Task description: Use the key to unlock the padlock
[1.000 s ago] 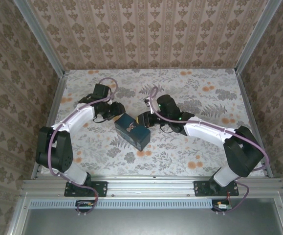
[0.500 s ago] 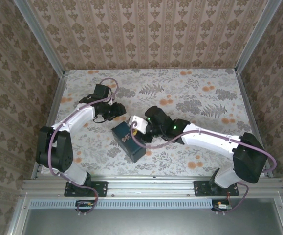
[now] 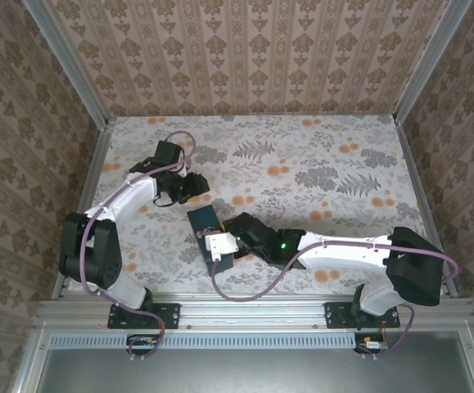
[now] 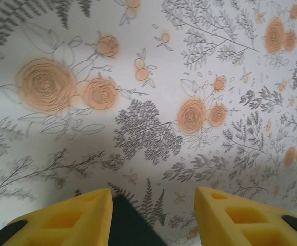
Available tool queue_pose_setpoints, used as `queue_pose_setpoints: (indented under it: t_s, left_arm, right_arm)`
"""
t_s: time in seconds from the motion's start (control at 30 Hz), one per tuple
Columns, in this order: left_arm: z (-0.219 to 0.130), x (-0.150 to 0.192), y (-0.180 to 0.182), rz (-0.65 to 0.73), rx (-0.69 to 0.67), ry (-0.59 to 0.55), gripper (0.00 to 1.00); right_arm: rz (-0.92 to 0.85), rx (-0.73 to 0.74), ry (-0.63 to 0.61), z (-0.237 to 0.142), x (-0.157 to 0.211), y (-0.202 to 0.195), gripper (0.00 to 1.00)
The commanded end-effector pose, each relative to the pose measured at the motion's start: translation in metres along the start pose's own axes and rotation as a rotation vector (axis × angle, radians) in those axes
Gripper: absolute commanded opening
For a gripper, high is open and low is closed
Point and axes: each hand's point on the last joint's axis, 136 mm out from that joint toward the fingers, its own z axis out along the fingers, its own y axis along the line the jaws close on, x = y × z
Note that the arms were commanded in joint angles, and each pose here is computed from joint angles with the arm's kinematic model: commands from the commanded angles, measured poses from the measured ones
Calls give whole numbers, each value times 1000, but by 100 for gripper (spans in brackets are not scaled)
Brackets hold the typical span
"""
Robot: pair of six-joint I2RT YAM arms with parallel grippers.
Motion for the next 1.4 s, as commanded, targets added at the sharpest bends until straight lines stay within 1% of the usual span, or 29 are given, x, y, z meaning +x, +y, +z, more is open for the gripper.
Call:
queue_pose_setpoints:
  t_s: [0.0, 0.1, 0.23, 0.4, 0.5, 0.6, 0.63, 0.67, 0.7, 0.73, 0.87, 1.0, 1.03, 1.07, 1.17, 1.27, 1.37]
  left_arm:
    - [-25, 6, 8, 33, -30, -7, 48]
    - [-22, 14, 16, 48, -42, 23, 48]
    - [-8, 28, 17, 77, -32, 90, 47]
    - [2, 29, 28, 102, -84, 113, 47]
    - [5, 28, 26, 115, -74, 129, 46]
    - [8, 28, 16, 119, -37, 136, 46]
    - [10, 28, 15, 112, -31, 137, 46]
    - [11, 27, 16, 102, -32, 135, 46]
    - [11, 24, 18, 90, -34, 128, 46]
    - [11, 20, 21, 74, -34, 120, 46]
    - [5, 6, 28, 29, -33, 74, 46]
    - [2, -3, 27, 18, -29, 50, 46]
    - [3, -5, 26, 17, -26, 49, 46]
    - [4, -6, 26, 14, -24, 46, 46]
    - [8, -10, 26, 3, -20, 42, 45]
    - [13, -9, 22, 9, -17, 50, 45]
    - [16, -6, 21, 8, -12, 58, 45]
  right_arm:
    - [-184, 89, 119, 14, 20, 5, 9]
    - [-245, 118, 159, 25, 22, 9, 8]
    - [-303, 173, 220, 42, 31, 11, 2]
    - [-302, 220, 180, 48, 31, 11, 3]
    - [-344, 210, 147, 53, 35, 18, 4]
    - [-393, 202, 135, 63, 38, 26, 12]
    - [-405, 206, 132, 66, 39, 27, 16]
    - [-411, 205, 134, 69, 39, 28, 25]
    - [-417, 201, 138, 71, 40, 30, 31]
    - [-412, 202, 136, 71, 40, 30, 35]
    - [-347, 144, 128, 60, 43, 34, 43]
    - [-267, 66, 106, 44, 45, 42, 46]
    - [-254, 40, 105, 41, 46, 45, 49]
    - [-241, 24, 102, 38, 47, 48, 50]
    - [-210, -32, 102, 31, 50, 56, 51]
    - [-210, -5, 104, 34, 49, 53, 50]
    - [-185, 55, 86, 38, 39, 37, 50]
